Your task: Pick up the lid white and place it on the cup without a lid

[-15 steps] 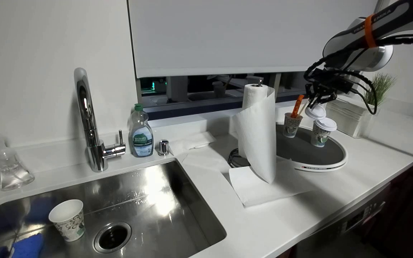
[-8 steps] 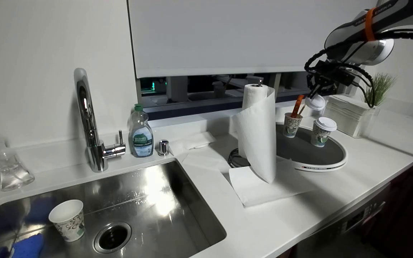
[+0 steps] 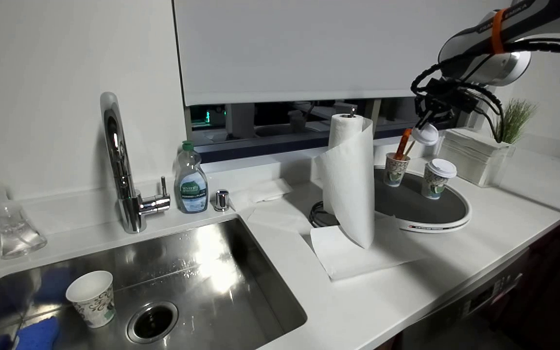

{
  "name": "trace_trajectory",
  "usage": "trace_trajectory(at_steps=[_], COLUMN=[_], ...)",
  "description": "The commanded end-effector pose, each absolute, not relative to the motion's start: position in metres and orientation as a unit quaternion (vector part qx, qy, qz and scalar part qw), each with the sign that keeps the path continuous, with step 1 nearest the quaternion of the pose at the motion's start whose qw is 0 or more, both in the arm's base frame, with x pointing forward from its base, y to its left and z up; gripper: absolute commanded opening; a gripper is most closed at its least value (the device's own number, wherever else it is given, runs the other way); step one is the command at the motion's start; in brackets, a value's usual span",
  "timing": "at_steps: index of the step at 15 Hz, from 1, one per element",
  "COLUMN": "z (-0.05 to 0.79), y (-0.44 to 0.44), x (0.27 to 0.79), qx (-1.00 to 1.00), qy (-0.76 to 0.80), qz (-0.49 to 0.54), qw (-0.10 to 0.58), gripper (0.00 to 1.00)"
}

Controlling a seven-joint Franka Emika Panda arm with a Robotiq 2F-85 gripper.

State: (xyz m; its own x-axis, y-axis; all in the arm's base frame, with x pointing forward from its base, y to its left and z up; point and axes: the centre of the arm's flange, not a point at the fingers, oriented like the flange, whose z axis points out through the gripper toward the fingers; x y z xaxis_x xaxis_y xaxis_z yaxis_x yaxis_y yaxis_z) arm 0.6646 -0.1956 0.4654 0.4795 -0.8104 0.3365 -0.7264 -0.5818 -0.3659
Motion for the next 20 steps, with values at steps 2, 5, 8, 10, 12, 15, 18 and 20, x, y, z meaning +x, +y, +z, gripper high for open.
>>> trace_trajectory(at_steps=[2, 5, 8, 10, 12, 15, 18, 20], z=[0.457, 0.446, 0.427, 0.415, 0.417, 0.410, 0.410, 0.407], y=[-0.196, -0.195, -0.199, -0.207, -0.198, -0.201, -0.193, -0.189], x=[0.698, 0.723, 0.738, 0.740, 0.723, 0.732, 0.737, 0.738], qx=[-0.874, -0.896, -0.910, -0.907, -0.905, -0.906, -0.914, -0.917], qy=[0.415, 0.369, 0.347, 0.357, 0.358, 0.358, 0.342, 0.336], qz=[-0.234, -0.223, -0.209, -0.211, -0.215, -0.214, -0.206, -0.202], qw=[0.095, 0.111, 0.090, 0.072, 0.079, 0.076, 0.076, 0.072], gripper=[0.02, 0.02, 0.02, 0.02, 0.08, 0.02, 0.02, 0.02])
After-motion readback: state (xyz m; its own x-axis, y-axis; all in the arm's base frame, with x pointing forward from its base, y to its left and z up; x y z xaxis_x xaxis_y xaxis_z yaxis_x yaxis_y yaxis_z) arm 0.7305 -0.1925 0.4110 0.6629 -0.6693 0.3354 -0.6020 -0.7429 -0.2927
